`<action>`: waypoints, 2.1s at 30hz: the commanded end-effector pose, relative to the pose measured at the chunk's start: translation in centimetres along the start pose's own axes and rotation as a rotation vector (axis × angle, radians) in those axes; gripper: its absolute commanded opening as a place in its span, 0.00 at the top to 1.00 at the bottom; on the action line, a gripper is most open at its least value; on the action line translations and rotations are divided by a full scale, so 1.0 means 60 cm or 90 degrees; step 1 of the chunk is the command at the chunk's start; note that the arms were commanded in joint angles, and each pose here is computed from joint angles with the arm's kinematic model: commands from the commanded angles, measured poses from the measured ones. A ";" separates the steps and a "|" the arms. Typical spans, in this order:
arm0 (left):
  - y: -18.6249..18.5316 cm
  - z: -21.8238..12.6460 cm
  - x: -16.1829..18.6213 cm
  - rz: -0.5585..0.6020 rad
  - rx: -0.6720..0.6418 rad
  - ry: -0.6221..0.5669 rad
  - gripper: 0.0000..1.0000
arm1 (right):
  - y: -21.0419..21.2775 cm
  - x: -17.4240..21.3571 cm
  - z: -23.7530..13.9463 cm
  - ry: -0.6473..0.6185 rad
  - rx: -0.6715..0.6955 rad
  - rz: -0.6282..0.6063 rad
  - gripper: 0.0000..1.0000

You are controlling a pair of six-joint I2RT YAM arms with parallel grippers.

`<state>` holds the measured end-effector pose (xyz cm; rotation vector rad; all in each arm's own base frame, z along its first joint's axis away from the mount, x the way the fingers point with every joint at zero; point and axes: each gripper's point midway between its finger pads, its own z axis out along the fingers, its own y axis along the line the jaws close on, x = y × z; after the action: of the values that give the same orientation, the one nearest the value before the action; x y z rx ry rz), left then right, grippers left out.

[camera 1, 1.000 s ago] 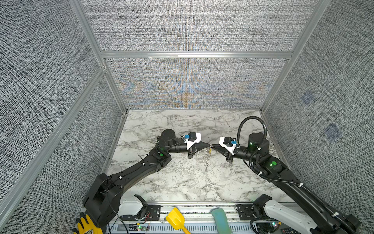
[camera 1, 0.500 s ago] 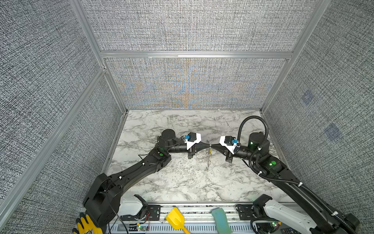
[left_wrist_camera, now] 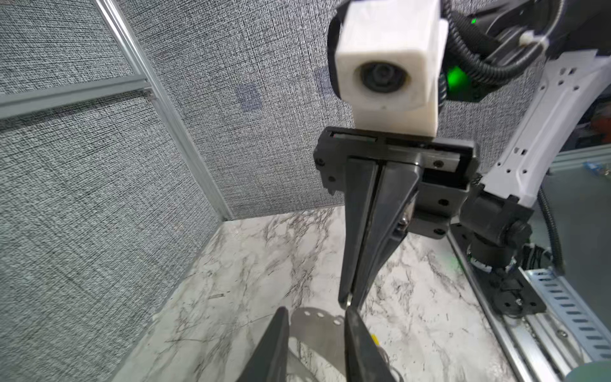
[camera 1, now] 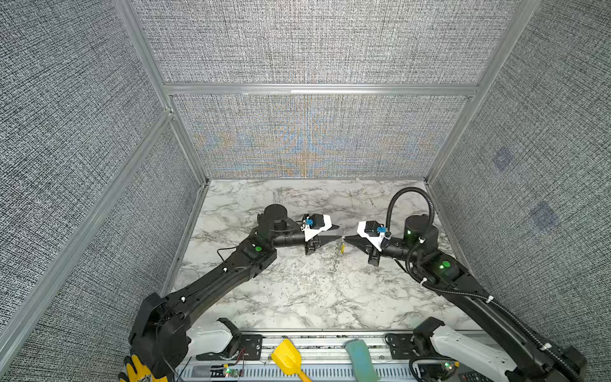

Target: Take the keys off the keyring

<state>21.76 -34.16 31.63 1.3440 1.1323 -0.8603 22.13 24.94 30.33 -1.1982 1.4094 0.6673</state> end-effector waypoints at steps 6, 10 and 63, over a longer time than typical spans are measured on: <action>-0.004 0.007 0.041 0.063 -0.016 0.115 0.69 | -0.002 0.001 0.002 0.010 -0.002 -0.005 1.00; -0.007 0.011 0.038 0.070 -0.012 0.113 0.70 | -0.002 0.000 0.003 0.012 -0.002 -0.004 1.00; -0.021 0.025 0.005 0.024 0.009 0.053 1.00 | -0.030 0.065 -0.023 0.069 0.136 -0.024 0.63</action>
<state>20.92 -35.50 29.42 1.4557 1.2089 -0.7672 23.31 22.49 27.48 -1.1417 1.4941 0.4540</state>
